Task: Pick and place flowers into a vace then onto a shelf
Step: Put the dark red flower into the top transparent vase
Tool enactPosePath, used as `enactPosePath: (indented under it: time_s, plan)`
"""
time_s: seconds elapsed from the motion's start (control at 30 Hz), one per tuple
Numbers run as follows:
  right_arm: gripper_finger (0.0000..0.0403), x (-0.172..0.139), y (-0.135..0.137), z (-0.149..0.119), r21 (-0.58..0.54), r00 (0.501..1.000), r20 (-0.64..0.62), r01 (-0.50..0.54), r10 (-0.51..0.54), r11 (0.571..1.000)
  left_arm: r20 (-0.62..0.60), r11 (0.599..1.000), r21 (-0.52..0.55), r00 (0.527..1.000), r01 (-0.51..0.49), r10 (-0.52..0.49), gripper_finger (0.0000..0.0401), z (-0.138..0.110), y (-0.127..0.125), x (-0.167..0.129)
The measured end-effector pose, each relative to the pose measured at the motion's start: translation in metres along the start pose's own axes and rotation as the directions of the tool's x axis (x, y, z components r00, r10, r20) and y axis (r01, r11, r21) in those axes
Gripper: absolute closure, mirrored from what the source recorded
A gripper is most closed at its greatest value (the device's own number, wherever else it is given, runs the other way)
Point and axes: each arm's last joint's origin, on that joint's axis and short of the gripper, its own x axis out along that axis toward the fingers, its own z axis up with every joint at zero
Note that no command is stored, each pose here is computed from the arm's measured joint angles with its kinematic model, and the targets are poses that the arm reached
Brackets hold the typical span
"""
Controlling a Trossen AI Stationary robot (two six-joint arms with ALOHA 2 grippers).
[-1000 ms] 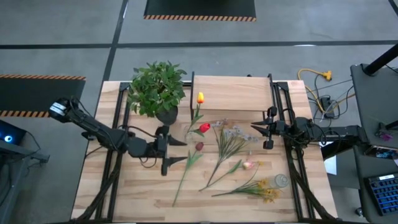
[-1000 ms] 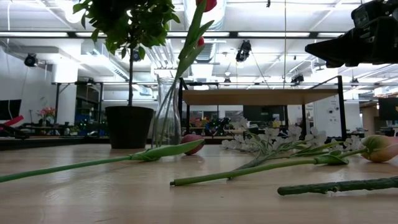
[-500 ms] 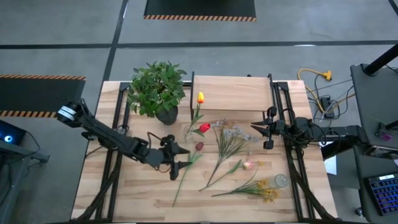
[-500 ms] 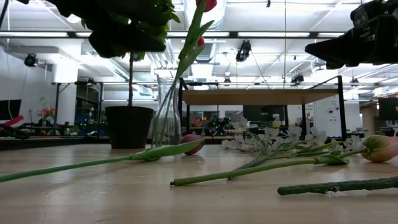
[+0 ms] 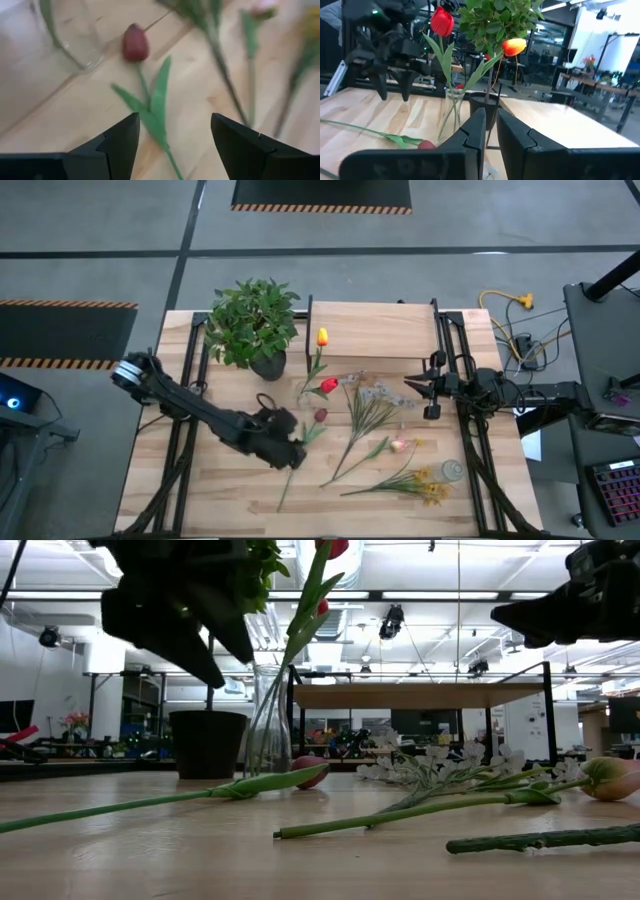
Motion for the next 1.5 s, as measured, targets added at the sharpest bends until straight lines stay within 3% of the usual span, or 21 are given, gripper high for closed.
enactPosePath:
  time_s: [0.3, 0.57, 1.03, 1.27, 1.5]
  plan:
    - [0.0365, 0.0, 0.001, -0.005, 0.085, 0.999, -0.053, -0.004, 0.009, 0.996, -0.085, 0.986, 0.033, 0.983, -0.162, 0.164, 0.0173, 0.004, -0.053, 0.03]
    - [0.0364, 0.0, 0.001, -0.006, 0.127, 0.998, -0.062, -0.002, 0.01, 0.992, -0.138, 0.93, 0.07, 0.92, -0.361, 0.367, 0.0173, -0.003, -0.064, 0.053]
    - [0.0364, 0.0, 0.001, -0.007, 0.123, 0.997, -0.076, -0.003, 0.013, 0.992, -0.234, 0.937, 0.009, 0.91, -0.35, 0.342, 0.0173, -0.016, -0.038, 0.094]
    - [0.0364, 0.0, 0.001, -0.007, 0.122, 0.997, -0.075, -0.003, 0.013, 0.993, -0.275, 0.943, 0.03, 0.904, -0.332, 0.327, 0.0175, -0.021, -0.025, 0.104]
    - [0.0364, 0.0, 0.001, -0.008, 0.122, 0.997, -0.079, -0.003, 0.013, 0.993, -0.332, 0.952, 0.097, 0.892, -0.291, 0.307, 0.0245, -0.023, -0.023, 0.107]
